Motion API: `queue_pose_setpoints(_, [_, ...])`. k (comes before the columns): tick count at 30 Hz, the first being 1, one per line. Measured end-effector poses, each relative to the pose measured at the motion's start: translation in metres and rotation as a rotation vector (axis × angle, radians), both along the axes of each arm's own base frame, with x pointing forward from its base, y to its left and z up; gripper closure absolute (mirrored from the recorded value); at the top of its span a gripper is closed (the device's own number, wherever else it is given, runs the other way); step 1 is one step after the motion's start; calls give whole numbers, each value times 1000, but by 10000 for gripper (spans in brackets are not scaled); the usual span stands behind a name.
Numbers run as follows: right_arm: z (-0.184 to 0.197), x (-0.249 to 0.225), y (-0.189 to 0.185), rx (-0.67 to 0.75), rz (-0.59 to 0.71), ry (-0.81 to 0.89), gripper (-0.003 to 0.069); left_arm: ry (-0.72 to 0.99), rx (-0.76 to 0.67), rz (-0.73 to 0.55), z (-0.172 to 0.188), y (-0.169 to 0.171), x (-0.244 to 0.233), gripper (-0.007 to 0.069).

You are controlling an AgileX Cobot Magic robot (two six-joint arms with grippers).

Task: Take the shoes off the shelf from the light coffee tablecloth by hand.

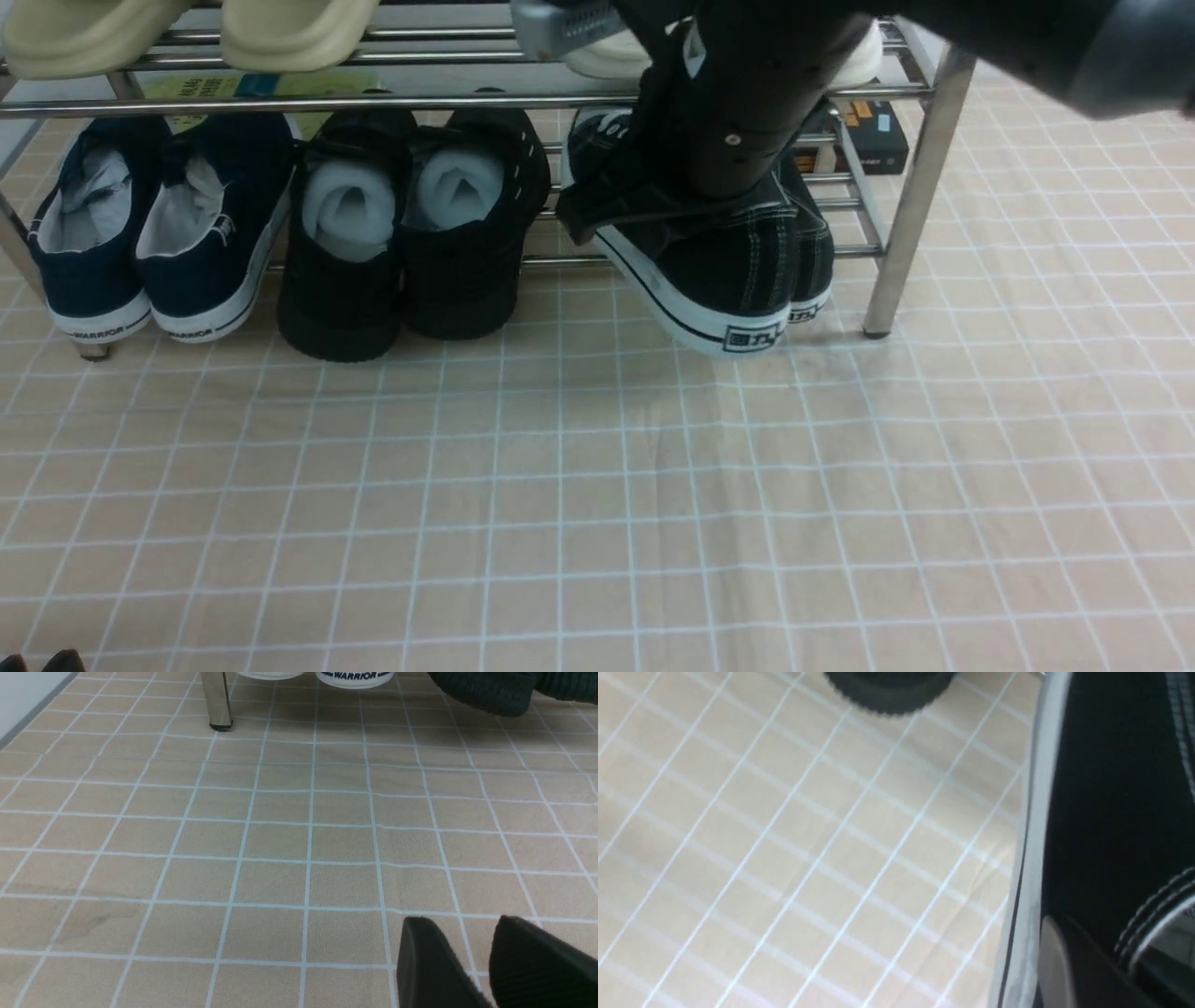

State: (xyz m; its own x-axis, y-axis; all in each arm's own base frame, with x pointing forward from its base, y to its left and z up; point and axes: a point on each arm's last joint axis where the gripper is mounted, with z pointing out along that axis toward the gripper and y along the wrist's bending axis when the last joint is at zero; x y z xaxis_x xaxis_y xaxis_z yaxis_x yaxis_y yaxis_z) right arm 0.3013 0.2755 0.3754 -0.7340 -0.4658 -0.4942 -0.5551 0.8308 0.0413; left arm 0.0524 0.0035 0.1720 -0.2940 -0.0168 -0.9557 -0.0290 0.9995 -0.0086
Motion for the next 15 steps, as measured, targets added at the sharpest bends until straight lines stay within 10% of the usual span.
queue_pose_setpoints(15, [-21,-81,-13,-54,77,158,652,0,0,0,0,0,0,386])
